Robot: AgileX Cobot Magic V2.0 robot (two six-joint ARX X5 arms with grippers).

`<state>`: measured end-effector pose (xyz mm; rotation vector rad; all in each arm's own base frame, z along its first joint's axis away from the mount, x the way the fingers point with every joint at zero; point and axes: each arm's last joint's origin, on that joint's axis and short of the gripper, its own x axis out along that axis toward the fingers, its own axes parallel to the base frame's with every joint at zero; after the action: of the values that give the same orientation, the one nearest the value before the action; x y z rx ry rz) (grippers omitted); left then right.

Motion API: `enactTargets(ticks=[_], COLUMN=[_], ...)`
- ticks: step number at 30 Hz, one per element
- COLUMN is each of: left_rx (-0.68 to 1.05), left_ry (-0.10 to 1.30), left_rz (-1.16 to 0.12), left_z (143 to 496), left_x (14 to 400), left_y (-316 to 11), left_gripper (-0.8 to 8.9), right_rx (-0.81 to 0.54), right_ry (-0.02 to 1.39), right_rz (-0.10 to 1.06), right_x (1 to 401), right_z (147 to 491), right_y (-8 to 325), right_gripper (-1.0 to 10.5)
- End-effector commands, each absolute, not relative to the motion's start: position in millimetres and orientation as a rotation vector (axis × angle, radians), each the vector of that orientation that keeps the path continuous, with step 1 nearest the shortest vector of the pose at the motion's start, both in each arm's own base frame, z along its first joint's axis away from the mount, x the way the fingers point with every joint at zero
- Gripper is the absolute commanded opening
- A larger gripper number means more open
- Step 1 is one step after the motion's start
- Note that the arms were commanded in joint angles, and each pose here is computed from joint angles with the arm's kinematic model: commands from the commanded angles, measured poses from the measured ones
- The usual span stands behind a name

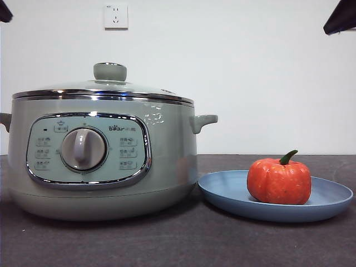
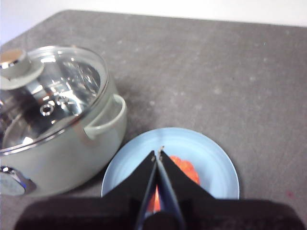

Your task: Take the pumpkin out from the steamer,put the pumpkin in the blue plate,close the lid

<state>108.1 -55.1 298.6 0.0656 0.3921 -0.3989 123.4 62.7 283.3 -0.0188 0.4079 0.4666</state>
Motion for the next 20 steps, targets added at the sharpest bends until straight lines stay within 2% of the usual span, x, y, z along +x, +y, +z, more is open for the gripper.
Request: enactTargets(ticks=[1,9,14,20], left_rx=[0.053,-0.002,-0.022,-0.050], left_ry=[0.349,0.235,0.167,0.127], left_rz=[-0.378,-0.161,0.003,0.047], left_z=[302.6,295.9,243.2,180.9], left_x=[96.2,68.4,76.3,90.9], left_y=[-45.5,-14.7,-3.5,-0.6], left_gripper=[-0.03,-0.03,-0.03,-0.03], right_rx=[-0.014,-0.024,-0.024,-0.027], right_ry=[0.424,0.466,0.467,0.477], right_rz=[0.462,0.459,0.458,0.457], right_x=[123.2,121.6,121.6,121.2], right_z=[281.3,277.5,277.5,276.6], right_y=[62.6,61.8,61.8,61.6], right_gripper=[0.0,0.0,0.0,0.0])
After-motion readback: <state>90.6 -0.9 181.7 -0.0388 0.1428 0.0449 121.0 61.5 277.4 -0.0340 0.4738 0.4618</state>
